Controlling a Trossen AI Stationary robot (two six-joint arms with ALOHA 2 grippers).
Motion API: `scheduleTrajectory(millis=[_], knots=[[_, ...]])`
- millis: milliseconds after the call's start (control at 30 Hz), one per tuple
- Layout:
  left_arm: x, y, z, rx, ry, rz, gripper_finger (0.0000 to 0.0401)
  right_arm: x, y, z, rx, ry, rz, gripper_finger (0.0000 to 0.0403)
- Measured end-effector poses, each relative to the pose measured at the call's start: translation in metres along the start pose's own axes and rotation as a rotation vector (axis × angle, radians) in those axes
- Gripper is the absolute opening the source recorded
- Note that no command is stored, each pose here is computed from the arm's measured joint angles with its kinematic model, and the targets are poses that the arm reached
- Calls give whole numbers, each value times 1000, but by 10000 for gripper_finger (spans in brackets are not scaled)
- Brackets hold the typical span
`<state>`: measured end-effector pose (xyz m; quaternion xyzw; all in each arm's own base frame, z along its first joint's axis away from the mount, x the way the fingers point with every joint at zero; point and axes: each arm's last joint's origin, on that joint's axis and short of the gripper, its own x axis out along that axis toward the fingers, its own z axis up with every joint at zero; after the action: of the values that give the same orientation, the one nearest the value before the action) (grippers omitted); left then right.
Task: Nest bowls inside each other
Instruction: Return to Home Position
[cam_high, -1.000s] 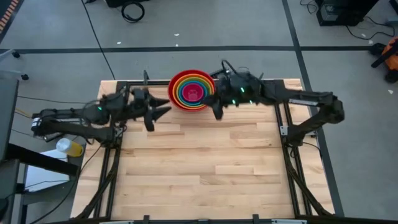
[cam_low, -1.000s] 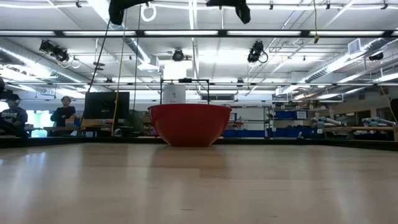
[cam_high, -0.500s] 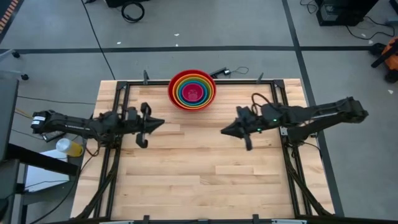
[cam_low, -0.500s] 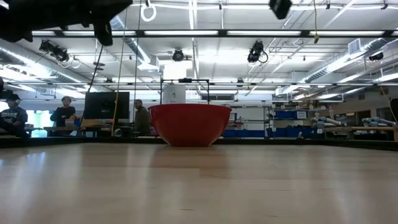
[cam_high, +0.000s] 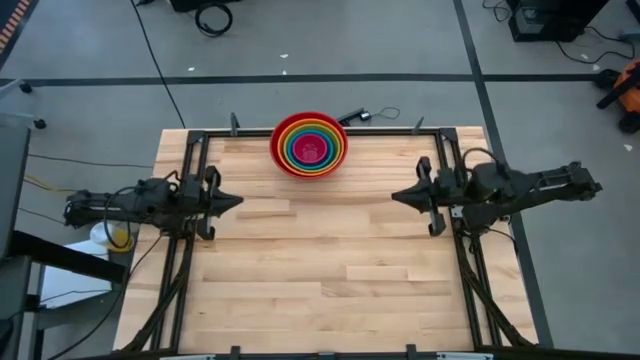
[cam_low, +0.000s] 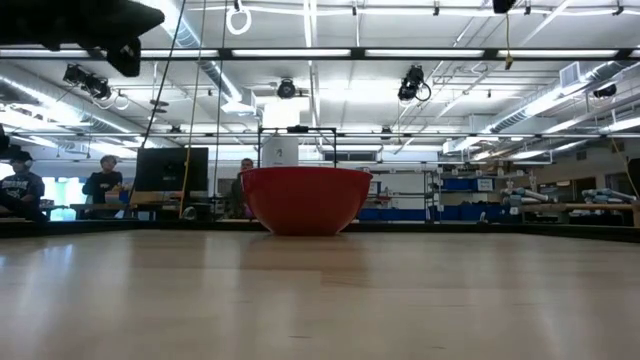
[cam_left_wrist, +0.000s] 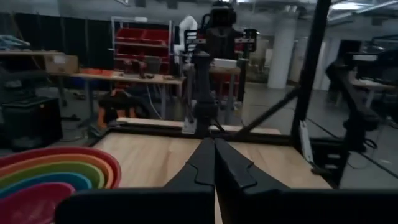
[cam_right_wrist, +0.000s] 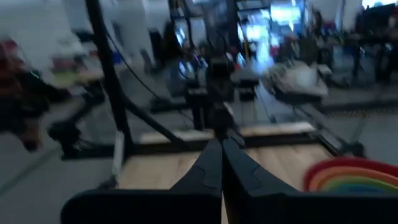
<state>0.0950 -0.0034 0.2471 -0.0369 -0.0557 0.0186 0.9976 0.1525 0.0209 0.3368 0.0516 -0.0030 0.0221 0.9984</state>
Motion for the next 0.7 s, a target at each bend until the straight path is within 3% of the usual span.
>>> scheduleTrajectory(millis=[167, 333, 500, 700], knots=[[-2, -1, -6, 7, 57, 2, 1, -3, -3, -46, 61, -177, 55, 2], [0, 0, -19, 40, 73, 33, 1, -3, -9, -89, 174, -154, 59, 3], [4, 1, -42, -12, 3, 33, 0, -5, -11, -101, 133, -157, 55, 3], [5, 2, -57, 8, 38, 36, 0, -12, -13, -101, 64, -183, 75, 3]])
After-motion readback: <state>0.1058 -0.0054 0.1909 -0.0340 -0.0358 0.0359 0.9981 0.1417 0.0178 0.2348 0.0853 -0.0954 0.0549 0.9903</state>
